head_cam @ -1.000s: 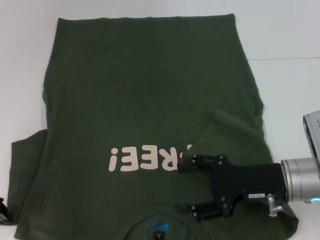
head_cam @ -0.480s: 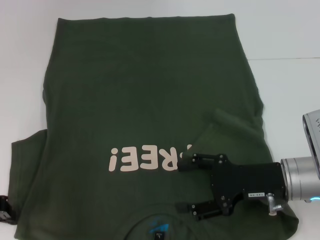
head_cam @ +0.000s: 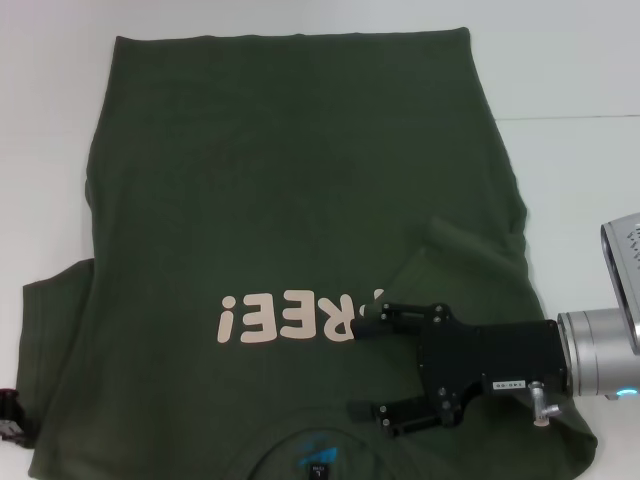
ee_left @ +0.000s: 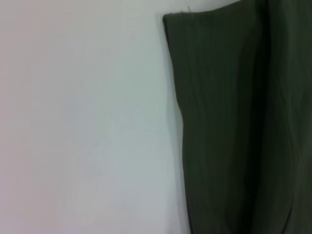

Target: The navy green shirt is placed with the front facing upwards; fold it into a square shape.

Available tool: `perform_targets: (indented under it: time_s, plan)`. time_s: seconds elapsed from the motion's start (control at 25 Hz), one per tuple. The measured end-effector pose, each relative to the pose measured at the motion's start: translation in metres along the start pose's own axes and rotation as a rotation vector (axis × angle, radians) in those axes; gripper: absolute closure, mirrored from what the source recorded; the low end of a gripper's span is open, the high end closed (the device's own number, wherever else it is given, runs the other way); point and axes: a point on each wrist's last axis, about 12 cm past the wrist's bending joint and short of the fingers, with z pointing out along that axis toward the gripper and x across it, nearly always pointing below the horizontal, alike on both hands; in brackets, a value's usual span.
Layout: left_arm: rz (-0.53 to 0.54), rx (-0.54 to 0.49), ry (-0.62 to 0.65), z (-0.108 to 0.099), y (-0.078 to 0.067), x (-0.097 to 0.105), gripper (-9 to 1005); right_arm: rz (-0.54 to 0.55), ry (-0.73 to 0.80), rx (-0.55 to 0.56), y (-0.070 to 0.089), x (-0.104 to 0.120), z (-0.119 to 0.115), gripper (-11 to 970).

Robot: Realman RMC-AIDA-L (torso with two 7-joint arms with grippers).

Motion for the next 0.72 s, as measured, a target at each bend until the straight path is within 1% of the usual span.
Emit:
perform_targets:
  time_s: [0.12, 0.52, 0.72]
  plan:
    - [0.003, 0.001, -0.005, 0.0, 0.0, -0.001, 963, -0.001, 0.0, 0.0, 0.0, 0.0, 0.0, 33]
    - [0.04, 0.0, -0.031, -0.003, -0.01, -0.011, 969, 0.0, 0.0, 0.0, 0.0, 0.0, 0.0, 33]
    - [0.039, -0.001, -0.019, -0.001, -0.01, -0.01, 966, 0.0, 0.002, 0.002, 0.0, 0.0, 0.0, 33]
